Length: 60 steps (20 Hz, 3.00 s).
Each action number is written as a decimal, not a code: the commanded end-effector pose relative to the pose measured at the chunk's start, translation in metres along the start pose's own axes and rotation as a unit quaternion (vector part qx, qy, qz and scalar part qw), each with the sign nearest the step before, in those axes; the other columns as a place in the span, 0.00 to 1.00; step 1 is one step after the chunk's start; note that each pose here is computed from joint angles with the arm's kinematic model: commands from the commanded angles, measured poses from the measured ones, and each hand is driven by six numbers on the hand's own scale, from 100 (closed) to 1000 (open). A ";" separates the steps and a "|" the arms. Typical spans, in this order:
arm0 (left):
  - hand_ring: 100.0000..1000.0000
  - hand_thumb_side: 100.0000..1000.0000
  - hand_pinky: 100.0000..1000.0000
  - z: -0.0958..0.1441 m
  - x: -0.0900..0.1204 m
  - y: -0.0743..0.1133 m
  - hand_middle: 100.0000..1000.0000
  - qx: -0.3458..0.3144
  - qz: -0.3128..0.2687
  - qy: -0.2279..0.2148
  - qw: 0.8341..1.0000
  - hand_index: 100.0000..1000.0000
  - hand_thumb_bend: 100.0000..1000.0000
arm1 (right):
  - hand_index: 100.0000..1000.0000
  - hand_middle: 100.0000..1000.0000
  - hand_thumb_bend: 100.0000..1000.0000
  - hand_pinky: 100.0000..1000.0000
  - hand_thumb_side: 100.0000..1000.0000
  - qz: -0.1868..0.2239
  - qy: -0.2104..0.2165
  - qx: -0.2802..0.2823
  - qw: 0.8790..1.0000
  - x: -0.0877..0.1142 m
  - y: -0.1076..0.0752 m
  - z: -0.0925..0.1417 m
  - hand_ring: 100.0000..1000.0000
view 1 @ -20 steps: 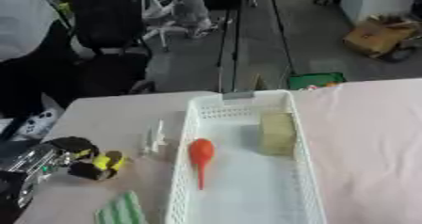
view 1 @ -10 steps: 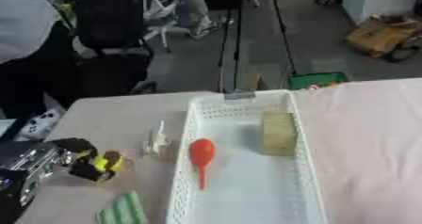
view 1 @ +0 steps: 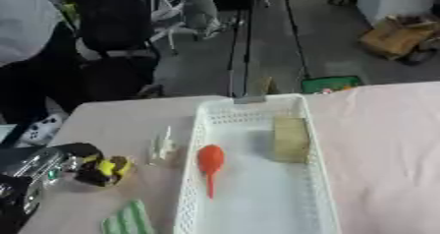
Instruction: Pick up objects on the table and place them in the box.
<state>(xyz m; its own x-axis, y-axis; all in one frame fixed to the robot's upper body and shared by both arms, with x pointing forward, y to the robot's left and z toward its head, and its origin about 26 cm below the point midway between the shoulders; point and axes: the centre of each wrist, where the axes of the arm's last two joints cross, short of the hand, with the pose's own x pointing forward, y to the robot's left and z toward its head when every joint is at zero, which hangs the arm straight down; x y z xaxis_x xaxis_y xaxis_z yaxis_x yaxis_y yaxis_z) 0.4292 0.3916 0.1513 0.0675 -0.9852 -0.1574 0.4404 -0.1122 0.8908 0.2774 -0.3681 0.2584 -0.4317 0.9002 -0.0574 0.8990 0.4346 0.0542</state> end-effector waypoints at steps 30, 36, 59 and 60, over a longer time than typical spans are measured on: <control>0.53 0.72 0.91 0.055 -0.013 0.058 0.38 0.106 0.094 -0.002 0.990 0.49 0.14 | 0.82 0.85 0.00 0.88 1.00 -0.001 -0.015 -0.013 1.000 0.000 -0.004 -0.011 0.93; 0.53 0.72 0.91 0.077 -0.011 0.072 0.37 0.127 0.099 -0.021 0.987 0.48 0.14 | 0.82 0.85 0.00 0.88 1.00 0.001 -0.015 -0.013 1.000 -0.001 -0.004 -0.011 0.93; 0.50 0.71 0.91 0.185 0.052 0.137 0.35 0.223 0.066 -0.165 0.958 0.45 0.11 | 0.82 0.85 0.00 0.88 1.00 0.004 -0.019 -0.006 1.000 -0.001 -0.005 -0.011 0.93; 0.50 0.71 0.91 0.187 0.055 0.138 0.35 0.223 0.064 -0.168 0.958 0.45 0.11 | 0.82 0.85 0.00 0.88 1.00 0.004 -0.019 -0.006 1.000 -0.001 -0.005 -0.011 0.93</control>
<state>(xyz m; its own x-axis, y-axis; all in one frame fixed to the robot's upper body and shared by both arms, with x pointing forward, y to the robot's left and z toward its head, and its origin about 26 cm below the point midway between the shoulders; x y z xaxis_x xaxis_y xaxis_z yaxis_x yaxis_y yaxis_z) 0.3335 0.2971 0.3313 -0.2306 -0.9701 0.0760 0.0443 0.0676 0.9967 0.2763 -0.3702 0.2571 -0.4236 0.9047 -0.0449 0.9034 0.4256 0.0530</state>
